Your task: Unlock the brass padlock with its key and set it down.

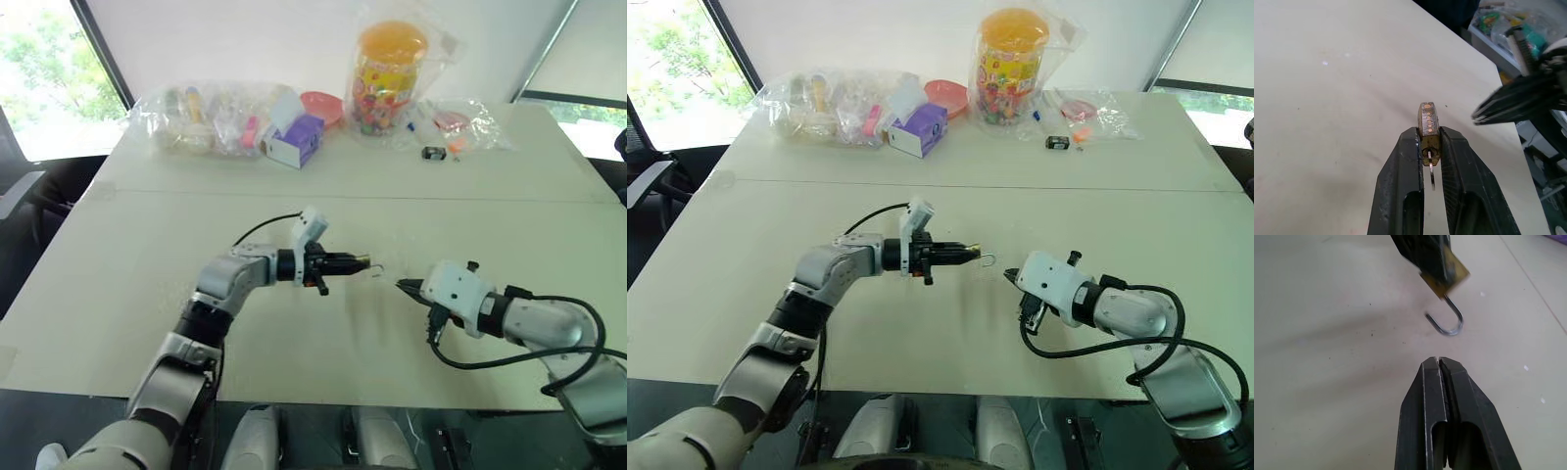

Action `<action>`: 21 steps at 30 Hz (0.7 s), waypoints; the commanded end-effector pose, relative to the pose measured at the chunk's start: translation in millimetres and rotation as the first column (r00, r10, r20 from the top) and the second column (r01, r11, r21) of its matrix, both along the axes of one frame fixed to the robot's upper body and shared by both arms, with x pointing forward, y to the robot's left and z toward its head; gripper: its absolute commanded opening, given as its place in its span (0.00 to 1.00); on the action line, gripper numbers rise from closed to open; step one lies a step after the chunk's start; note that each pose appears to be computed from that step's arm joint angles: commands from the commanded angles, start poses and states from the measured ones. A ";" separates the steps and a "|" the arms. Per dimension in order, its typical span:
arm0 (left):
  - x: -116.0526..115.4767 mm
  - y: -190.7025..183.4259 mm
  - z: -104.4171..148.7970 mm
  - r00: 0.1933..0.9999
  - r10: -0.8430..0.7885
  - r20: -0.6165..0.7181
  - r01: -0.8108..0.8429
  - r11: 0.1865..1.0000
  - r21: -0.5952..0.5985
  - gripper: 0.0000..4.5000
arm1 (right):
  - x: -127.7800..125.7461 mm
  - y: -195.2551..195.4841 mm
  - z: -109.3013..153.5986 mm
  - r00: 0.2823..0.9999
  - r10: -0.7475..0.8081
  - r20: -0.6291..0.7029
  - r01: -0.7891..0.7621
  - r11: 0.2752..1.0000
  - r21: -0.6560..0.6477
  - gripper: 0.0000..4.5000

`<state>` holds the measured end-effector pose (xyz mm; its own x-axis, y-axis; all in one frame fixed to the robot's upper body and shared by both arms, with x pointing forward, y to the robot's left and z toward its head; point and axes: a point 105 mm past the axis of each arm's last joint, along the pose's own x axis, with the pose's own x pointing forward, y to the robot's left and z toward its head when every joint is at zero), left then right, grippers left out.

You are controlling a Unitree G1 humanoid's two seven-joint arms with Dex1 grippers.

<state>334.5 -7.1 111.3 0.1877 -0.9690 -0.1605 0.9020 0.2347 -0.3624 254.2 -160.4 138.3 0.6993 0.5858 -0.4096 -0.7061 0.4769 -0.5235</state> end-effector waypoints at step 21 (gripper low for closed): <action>-31.4 56.8 41.7 0.962 -0.153 0.225 0.144 0.988 0.057 0.99 | -14.4 -11.3 20.8 1.000 -0.022 0.002 0.022 0.998 -0.064 0.00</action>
